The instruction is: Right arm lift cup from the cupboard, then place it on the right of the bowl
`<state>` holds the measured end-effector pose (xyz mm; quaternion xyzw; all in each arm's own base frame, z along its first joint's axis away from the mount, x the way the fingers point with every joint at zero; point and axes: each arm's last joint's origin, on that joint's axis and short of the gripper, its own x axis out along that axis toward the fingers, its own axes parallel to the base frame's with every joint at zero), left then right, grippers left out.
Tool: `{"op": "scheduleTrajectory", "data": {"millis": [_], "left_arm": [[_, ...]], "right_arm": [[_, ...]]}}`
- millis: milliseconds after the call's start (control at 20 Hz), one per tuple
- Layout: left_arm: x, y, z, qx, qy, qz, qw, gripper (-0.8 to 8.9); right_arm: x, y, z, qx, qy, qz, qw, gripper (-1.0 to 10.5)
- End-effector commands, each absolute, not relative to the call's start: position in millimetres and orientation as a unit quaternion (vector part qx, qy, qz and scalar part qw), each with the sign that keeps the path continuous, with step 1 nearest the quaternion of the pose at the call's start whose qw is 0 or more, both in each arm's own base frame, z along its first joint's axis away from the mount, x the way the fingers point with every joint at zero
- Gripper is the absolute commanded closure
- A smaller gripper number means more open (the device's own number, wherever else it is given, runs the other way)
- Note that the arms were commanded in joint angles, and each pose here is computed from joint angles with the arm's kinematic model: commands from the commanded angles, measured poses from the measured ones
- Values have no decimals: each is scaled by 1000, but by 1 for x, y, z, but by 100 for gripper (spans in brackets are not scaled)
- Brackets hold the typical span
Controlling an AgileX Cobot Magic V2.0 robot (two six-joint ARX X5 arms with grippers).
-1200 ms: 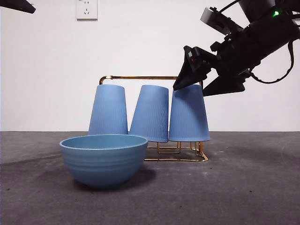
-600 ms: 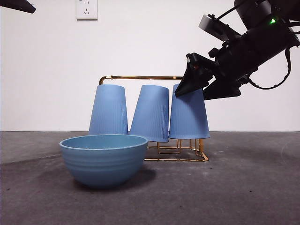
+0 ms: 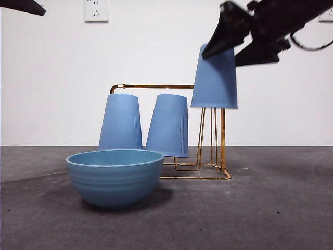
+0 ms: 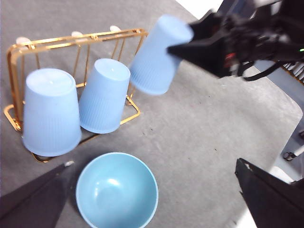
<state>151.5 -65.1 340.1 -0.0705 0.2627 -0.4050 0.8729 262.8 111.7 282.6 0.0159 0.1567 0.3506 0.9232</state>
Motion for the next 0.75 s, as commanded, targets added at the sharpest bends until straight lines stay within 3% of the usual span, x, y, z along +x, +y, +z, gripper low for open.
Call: {"op": "scheduleTrajectory", "data": {"millis": [50, 300, 750], "left_arm": [[157, -69, 342, -90, 273, -405, 868, 187], [169, -78, 332, -122, 319, -412, 845, 189], [210, -104, 299, -209, 419, -460, 755, 192]], "right_arm": [[257, 110, 296, 23, 144, 351, 925, 632], [241, 99, 304, 52, 178, 341, 922, 632], [217, 92, 294, 78, 216, 363, 903, 632]]}}
